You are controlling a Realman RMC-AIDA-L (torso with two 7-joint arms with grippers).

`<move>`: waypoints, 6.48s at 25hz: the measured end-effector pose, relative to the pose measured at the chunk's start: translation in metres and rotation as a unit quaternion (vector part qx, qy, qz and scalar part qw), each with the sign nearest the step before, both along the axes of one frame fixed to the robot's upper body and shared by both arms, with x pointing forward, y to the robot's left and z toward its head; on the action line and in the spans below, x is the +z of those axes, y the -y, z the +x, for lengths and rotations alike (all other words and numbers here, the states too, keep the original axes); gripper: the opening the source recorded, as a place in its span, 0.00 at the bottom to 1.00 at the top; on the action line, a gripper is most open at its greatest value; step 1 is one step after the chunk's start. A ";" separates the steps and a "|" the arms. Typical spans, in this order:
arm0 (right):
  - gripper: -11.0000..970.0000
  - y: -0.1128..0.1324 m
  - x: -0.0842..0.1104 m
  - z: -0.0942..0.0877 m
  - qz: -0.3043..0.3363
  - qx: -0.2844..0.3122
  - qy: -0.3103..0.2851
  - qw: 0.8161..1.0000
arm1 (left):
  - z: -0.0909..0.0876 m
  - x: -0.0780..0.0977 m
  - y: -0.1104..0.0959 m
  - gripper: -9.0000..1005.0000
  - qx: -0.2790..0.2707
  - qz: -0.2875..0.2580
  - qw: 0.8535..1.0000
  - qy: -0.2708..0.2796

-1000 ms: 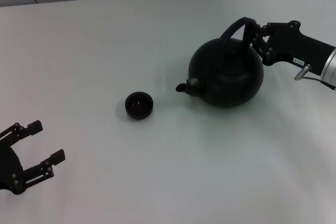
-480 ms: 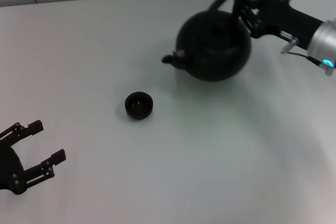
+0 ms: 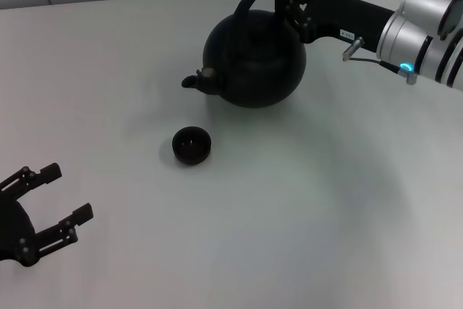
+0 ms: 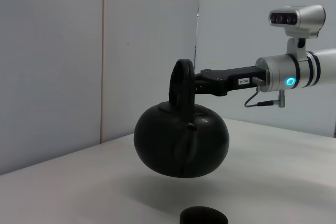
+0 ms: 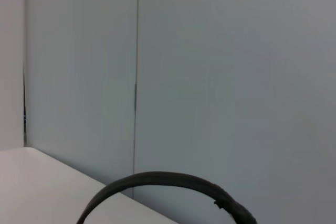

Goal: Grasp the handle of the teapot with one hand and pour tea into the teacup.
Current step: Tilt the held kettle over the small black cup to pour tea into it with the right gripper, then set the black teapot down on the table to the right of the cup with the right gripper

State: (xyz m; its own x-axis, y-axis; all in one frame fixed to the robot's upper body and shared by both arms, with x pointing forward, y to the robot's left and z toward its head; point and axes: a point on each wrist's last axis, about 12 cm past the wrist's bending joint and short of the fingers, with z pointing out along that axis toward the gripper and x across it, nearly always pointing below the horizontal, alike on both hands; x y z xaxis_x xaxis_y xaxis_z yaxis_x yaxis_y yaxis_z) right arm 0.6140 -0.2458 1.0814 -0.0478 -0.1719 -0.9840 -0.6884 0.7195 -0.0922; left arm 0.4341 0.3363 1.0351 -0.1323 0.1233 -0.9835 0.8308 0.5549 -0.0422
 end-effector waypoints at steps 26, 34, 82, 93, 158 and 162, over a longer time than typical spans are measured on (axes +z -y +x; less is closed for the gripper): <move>0.08 -0.003 0.012 0.000 -0.116 0.066 0.124 0.983 | 0.003 -0.001 0.001 0.81 0.006 -0.002 1.000 -0.002; 0.08 -0.007 0.019 0.004 -0.150 0.083 0.159 0.972 | 0.003 -0.001 0.001 0.81 0.007 -0.002 1.000 -0.004; 0.08 -0.033 0.027 0.007 -0.224 0.153 0.245 0.931 | 0.001 -0.002 0.004 0.81 0.016 -0.021 1.000 -0.002; 0.08 -0.023 0.028 0.011 -0.161 0.114 0.155 0.968 | 0.001 -0.001 0.004 0.81 0.016 -0.023 1.000 -0.002; 0.09 0.060 -0.034 -0.062 0.030 -0.069 -0.040 0.996 | 0.002 0.003 0.005 0.81 0.009 -0.031 0.999 0.012; 0.09 0.057 -0.035 -0.061 0.030 -0.067 -0.042 0.996 | 0.003 0.003 0.005 0.81 0.009 -0.031 0.999 0.012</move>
